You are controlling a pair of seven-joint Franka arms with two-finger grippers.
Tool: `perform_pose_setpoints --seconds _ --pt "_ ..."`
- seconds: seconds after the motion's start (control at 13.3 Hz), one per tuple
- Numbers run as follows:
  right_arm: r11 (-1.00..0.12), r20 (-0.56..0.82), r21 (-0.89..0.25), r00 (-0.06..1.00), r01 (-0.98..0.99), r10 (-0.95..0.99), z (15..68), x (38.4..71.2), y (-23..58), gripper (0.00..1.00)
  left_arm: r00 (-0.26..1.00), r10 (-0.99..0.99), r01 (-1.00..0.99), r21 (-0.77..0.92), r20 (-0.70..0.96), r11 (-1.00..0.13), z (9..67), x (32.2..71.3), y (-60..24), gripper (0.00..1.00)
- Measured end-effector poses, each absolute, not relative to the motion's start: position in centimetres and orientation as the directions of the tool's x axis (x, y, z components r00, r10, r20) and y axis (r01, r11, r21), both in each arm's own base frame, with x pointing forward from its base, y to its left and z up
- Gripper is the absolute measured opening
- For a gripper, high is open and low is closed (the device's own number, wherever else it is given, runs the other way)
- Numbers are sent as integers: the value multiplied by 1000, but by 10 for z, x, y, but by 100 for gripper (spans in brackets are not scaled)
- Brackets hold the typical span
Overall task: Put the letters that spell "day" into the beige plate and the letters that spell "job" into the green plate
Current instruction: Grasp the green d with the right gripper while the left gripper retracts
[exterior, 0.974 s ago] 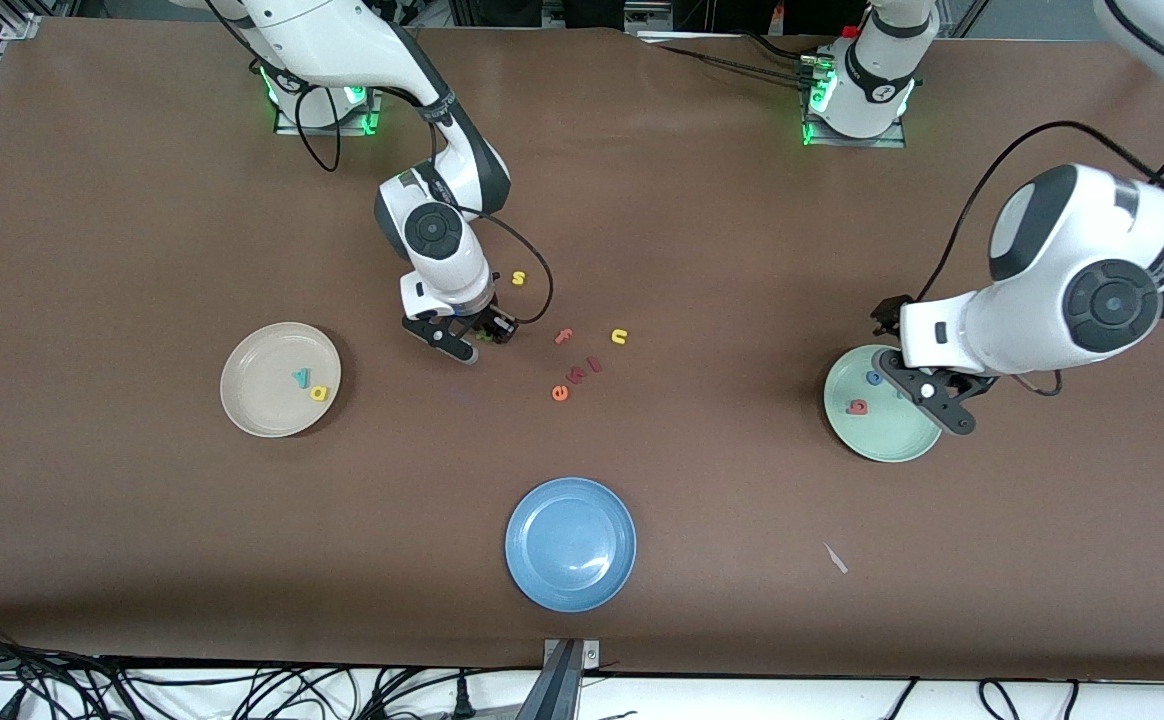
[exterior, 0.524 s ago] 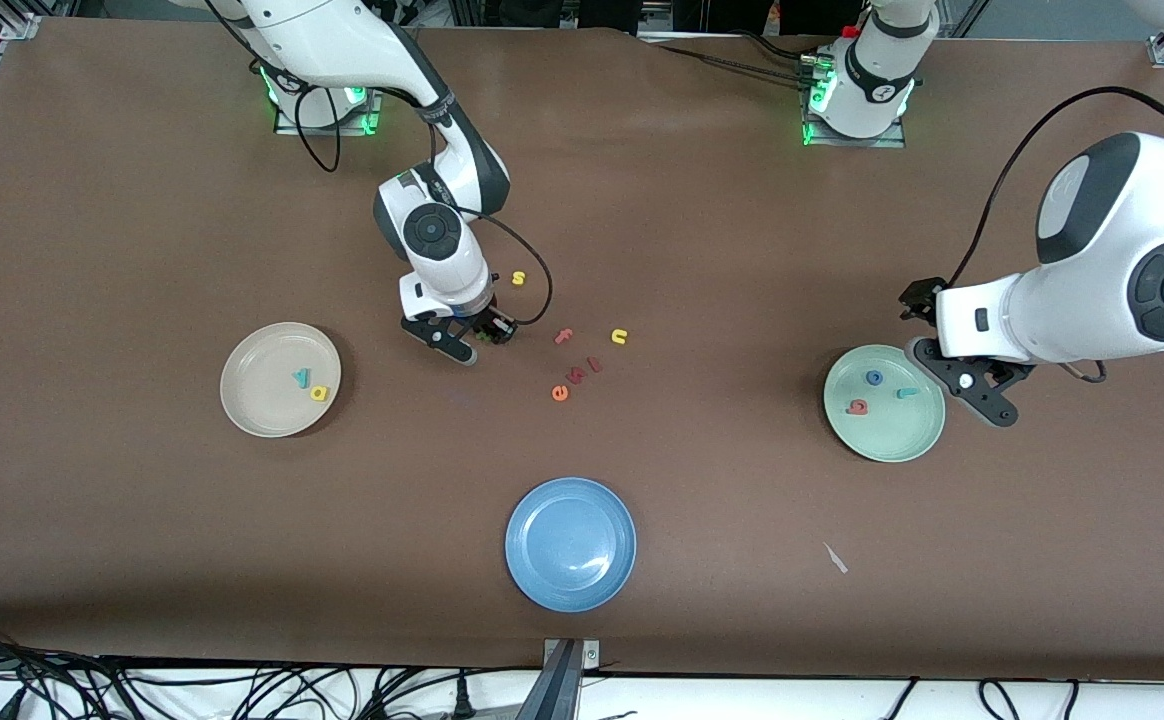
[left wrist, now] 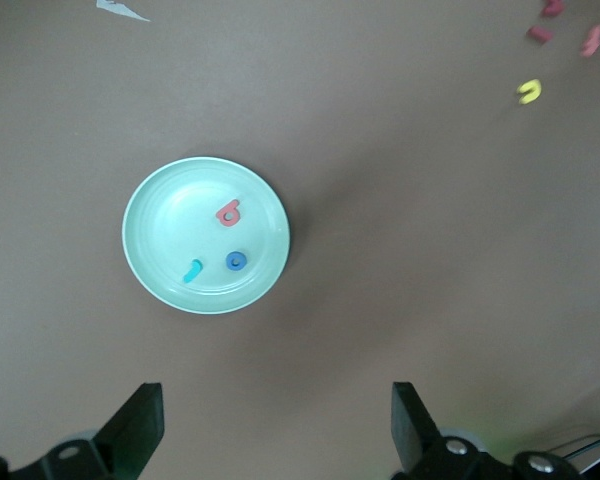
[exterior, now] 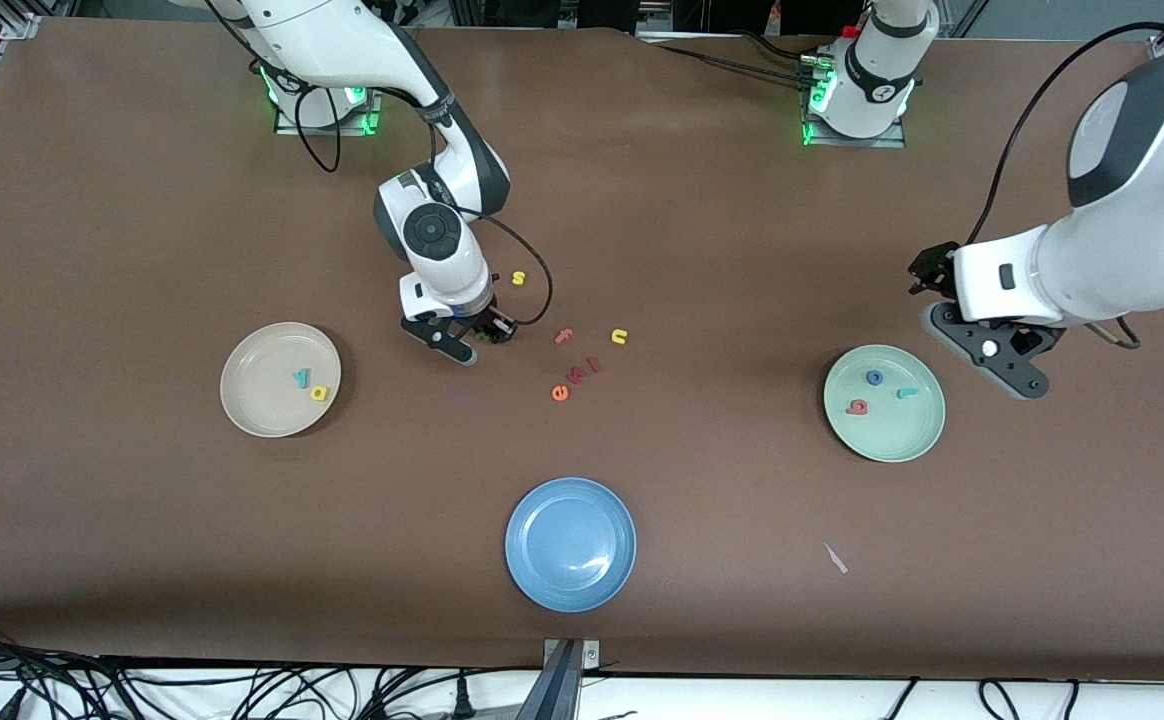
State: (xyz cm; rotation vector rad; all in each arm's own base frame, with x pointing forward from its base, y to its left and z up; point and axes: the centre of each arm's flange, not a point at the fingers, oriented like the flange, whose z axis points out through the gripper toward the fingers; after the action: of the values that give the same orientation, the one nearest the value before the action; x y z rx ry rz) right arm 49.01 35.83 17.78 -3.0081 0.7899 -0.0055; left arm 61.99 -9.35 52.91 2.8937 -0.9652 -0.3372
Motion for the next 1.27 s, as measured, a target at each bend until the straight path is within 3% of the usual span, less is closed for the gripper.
perform_pose_setpoints --seconds 0.67,1.27 --pt "-871 -1 -37 872 -490 -490 180 492 360 28 888 -424 -425 31 -178 -905 561 605 -97 100" --pt "-930 18 -12 929 -368 -368 195 518 341 28 955 -289 -285 -67 62 -956 603 580 -40 100"
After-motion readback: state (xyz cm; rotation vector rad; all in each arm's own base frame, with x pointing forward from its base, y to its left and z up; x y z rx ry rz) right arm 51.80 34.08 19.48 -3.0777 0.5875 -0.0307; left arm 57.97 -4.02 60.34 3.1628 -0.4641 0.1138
